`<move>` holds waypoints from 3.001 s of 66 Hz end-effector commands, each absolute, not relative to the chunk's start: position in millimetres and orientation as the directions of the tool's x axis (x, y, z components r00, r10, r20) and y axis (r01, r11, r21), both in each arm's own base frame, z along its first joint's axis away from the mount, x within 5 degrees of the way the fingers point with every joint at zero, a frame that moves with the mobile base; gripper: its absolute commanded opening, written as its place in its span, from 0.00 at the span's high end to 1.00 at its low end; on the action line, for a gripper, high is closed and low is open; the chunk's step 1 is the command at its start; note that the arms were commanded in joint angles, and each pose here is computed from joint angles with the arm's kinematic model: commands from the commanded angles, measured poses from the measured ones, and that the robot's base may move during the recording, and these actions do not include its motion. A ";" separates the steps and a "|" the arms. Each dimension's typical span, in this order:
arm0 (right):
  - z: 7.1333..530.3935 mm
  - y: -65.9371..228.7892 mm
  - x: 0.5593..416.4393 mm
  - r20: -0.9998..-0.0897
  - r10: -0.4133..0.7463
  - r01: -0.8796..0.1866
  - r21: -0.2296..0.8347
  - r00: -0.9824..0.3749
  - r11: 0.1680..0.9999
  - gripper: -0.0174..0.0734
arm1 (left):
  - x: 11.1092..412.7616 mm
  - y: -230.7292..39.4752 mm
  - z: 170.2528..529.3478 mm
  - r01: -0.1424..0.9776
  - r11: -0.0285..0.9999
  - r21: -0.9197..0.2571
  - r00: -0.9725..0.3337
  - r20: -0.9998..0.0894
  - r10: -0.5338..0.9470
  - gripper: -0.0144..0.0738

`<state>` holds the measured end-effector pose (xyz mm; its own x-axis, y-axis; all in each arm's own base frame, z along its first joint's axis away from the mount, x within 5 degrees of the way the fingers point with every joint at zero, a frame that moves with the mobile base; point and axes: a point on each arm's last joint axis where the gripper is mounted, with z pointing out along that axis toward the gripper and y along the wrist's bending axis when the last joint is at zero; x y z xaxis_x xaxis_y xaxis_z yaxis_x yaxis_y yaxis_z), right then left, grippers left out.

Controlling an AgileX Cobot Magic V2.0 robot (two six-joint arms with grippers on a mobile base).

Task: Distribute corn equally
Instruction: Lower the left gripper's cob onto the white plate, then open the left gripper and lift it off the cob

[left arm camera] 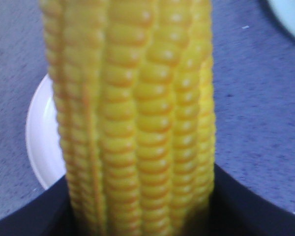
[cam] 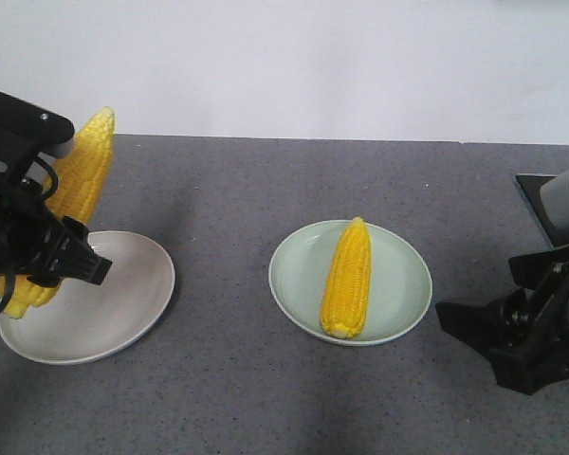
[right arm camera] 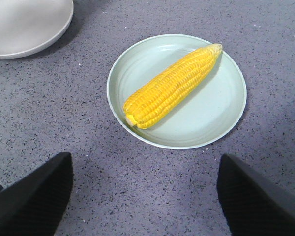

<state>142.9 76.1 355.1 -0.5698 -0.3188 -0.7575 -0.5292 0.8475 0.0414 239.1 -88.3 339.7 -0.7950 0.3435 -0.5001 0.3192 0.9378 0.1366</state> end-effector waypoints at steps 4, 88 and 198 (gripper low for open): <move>369.0 76.2 143.8 -0.814 -0.290 -0.530 0.025 -0.503 0.848 0.18 | 260.6 -75.9 351.7 0.262 0.952 0.158 -0.808 -0.504 0.306 0.42; 369.0 76.1 143.8 -0.814 -0.290 -0.530 0.026 -0.504 0.848 0.18 | 337.7 -74.4 250.8 0.198 0.976 0.087 -0.947 -0.239 0.213 0.30; 368.9 76.2 143.7 -0.813 -0.290 -0.530 0.026 -0.505 0.848 0.18 | 147.5 -100.5 352.2 0.555 0.832 -0.006 -0.434 -0.855 0.284 0.18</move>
<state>142.9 76.1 355.1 -0.5694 -0.3193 -0.7575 -0.5295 0.8473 0.0409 158.1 -105.9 341.6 -0.5152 0.3408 -0.7864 0.5481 0.8364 0.0034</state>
